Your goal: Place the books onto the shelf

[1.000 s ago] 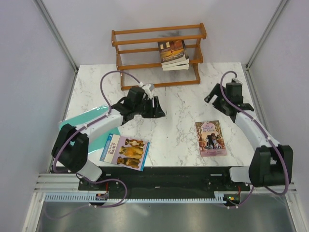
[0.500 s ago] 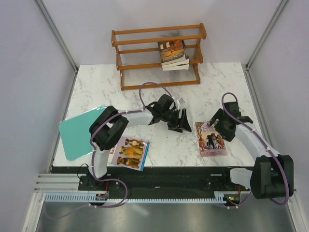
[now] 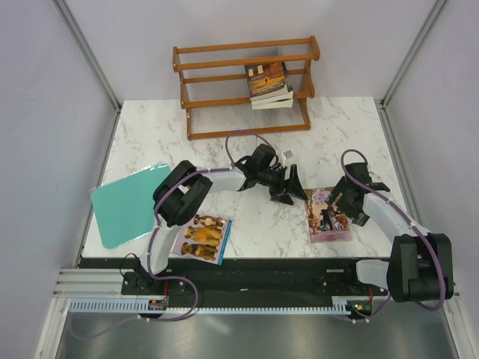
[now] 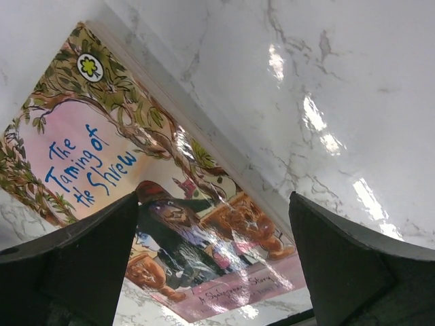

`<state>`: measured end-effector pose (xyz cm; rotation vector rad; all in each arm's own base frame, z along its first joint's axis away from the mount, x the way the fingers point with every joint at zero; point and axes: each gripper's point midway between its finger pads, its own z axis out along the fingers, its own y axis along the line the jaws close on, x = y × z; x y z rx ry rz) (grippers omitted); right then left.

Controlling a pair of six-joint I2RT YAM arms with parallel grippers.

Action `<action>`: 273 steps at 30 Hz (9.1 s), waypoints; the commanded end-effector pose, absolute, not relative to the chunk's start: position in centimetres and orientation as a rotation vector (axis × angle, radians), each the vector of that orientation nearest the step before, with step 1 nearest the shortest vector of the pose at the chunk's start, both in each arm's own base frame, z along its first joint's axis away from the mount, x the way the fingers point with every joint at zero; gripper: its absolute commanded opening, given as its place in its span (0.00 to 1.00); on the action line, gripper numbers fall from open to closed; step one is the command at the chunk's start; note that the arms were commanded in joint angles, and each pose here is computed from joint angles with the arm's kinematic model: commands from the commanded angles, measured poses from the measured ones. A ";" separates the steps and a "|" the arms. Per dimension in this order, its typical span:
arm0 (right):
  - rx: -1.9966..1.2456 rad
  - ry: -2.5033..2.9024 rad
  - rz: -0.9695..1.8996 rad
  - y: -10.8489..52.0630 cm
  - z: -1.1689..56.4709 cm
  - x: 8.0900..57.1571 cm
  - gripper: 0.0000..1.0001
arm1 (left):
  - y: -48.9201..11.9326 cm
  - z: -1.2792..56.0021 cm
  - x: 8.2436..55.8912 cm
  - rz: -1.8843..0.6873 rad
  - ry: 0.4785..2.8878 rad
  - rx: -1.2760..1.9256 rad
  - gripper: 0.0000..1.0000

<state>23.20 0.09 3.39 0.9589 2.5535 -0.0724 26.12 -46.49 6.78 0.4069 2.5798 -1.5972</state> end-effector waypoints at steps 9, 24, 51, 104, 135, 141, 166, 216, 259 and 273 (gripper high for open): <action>0.632 2.638 0.398 6.0 1.4 26.6 0.98 | -47.8 7.3 26.0 -1.723 2.574 0.375 0.86; 0.427 2.401 0.967 12.3 4.7 26.9 0.35 | -44.0 6.3 29.8 -1.576 2.587 0.189 0.85; 0.486 2.337 1.125 13.8 2.8 27.4 0.50 | -38.5 2.3 30.4 -1.317 2.768 0.181 0.85; -0.051 2.182 1.530 23.3 13.3 28.2 0.00 | -36.5 14.2 32.1 -1.710 2.116 0.316 0.46; 0.437 1.968 1.365 19.5 13.8 28.9 0.87 | -32.8 24.5 37.6 -1.875 1.831 0.205 0.02; 0.499 2.007 1.138 16.5 12.4 28.3 0.91 | -32.0 25.1 38.4 -1.786 1.867 0.248 0.02; 0.431 1.879 1.317 18.3 16.3 28.7 0.94 | -34.3 23.8 39.1 -1.737 1.934 0.251 0.02; 0.121 1.919 1.398 23.1 20.9 32.2 0.00 | -26.4 19.8 40.5 -1.349 2.070 0.021 0.78; 0.035 2.023 1.614 25.9 14.3 44.5 0.00 | -14.9 16.6 34.2 -0.848 2.255 -0.039 0.91; 0.165 1.897 1.670 25.4 13.8 49.0 0.02 | -14.6 16.1 33.9 -0.837 2.268 -0.045 0.91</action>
